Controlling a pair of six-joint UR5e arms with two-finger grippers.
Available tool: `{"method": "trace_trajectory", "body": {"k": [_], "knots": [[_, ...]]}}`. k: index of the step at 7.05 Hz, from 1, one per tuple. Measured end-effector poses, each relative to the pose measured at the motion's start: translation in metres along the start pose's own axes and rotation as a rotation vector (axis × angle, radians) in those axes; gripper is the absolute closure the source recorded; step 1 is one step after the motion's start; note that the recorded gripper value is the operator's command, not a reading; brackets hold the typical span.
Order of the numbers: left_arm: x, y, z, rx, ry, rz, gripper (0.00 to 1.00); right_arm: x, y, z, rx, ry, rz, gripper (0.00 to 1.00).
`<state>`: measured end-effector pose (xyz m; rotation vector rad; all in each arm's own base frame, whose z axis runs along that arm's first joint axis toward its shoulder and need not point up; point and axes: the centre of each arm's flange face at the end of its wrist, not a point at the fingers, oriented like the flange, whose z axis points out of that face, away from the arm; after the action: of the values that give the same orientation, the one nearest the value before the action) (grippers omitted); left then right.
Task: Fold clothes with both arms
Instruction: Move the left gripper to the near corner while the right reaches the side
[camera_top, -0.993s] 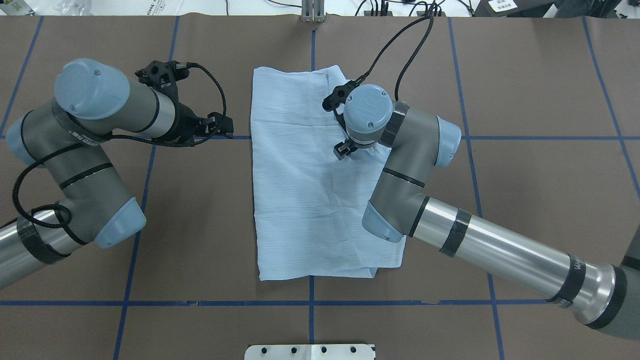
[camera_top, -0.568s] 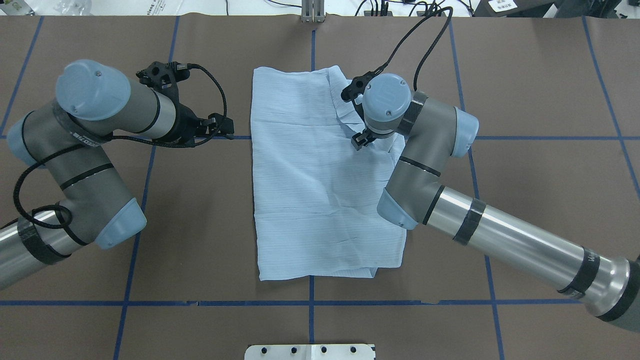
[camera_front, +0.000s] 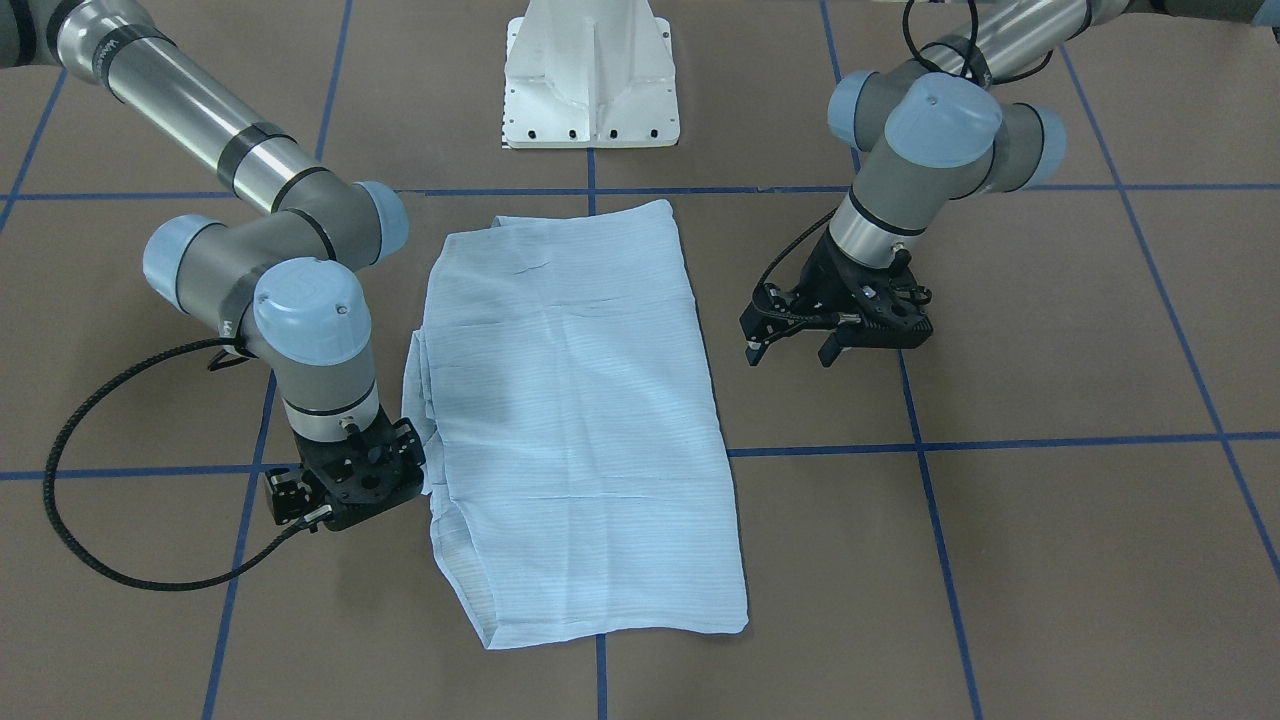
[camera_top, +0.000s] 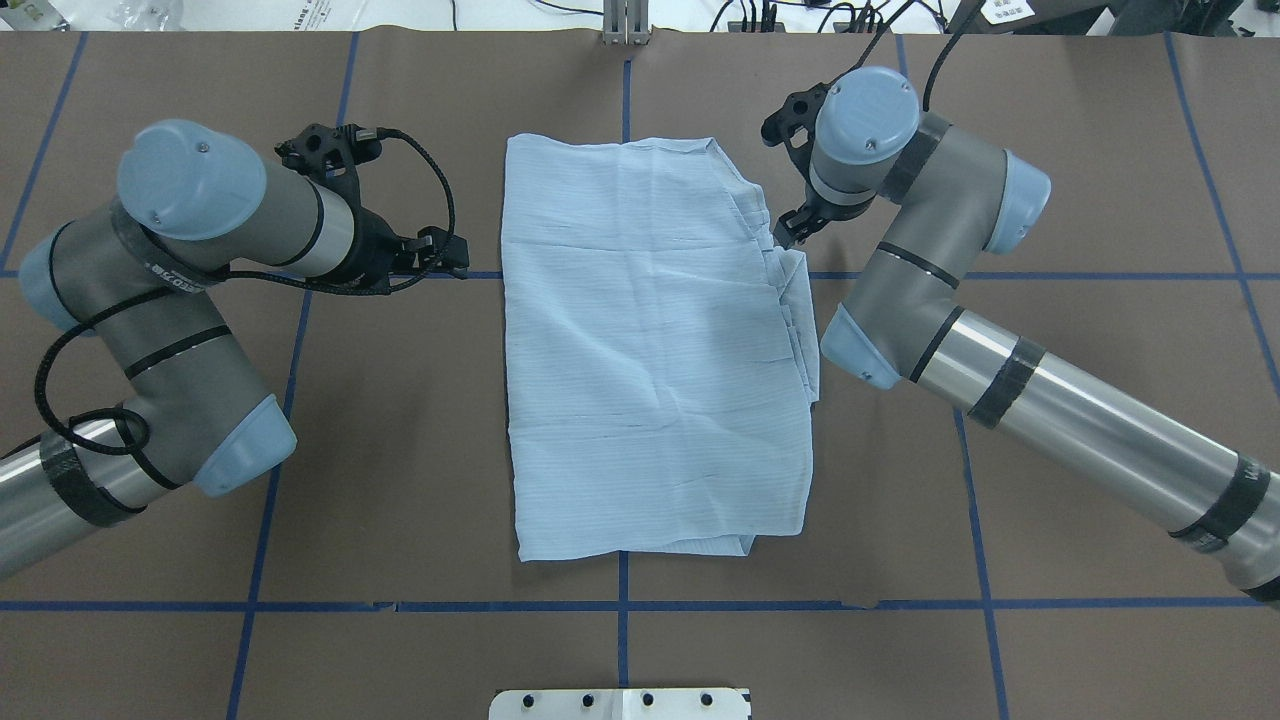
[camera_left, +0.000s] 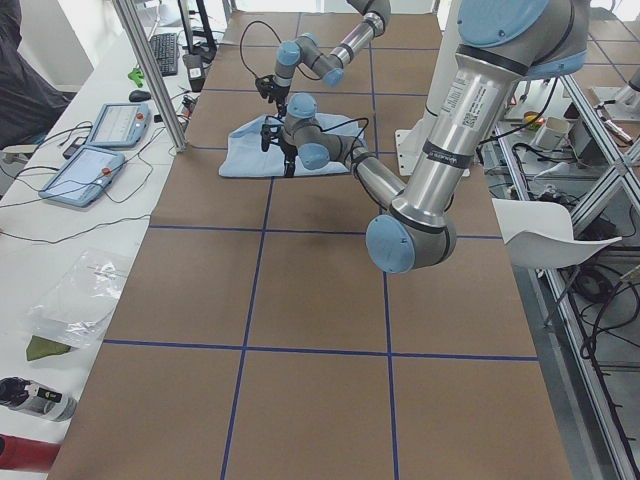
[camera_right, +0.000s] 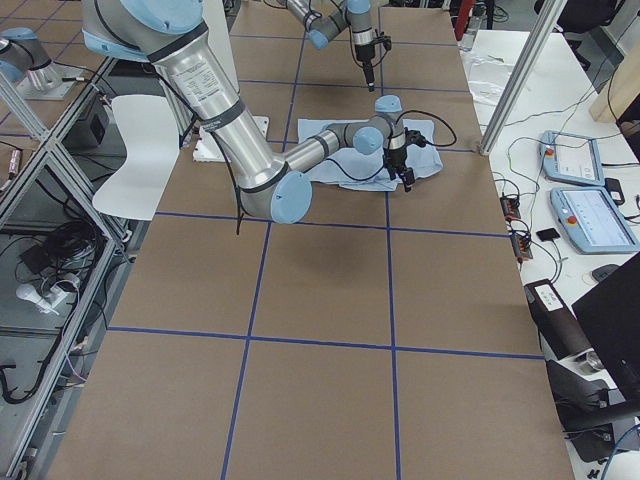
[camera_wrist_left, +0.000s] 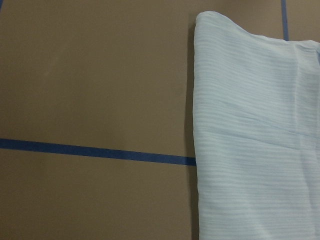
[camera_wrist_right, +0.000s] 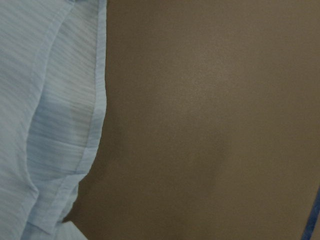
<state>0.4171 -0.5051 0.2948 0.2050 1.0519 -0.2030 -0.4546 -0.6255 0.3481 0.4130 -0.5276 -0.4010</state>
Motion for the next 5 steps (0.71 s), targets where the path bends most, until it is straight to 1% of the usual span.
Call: {"method": "trace_trajectory", "body": {"k": [1,2,3,5], "knots": [[0.002,0.000,0.000,-0.001,0.003,0.001,0.00,0.005,-0.002,-0.012,0.004,-0.041,0.006,0.00],[0.007,0.007,0.001,-0.009,0.010,-0.004,0.00,0.007,0.004,-0.026,0.008,-0.092,0.008,0.00],[0.019,0.025,0.006,-0.035,0.027,-0.029,0.00,0.008,0.022,-0.041,0.008,-0.153,0.024,0.00],[0.054,0.080,0.001,-0.103,0.090,-0.110,0.01,0.012,0.074,-0.070,-0.025,-0.277,0.115,0.00]]}}
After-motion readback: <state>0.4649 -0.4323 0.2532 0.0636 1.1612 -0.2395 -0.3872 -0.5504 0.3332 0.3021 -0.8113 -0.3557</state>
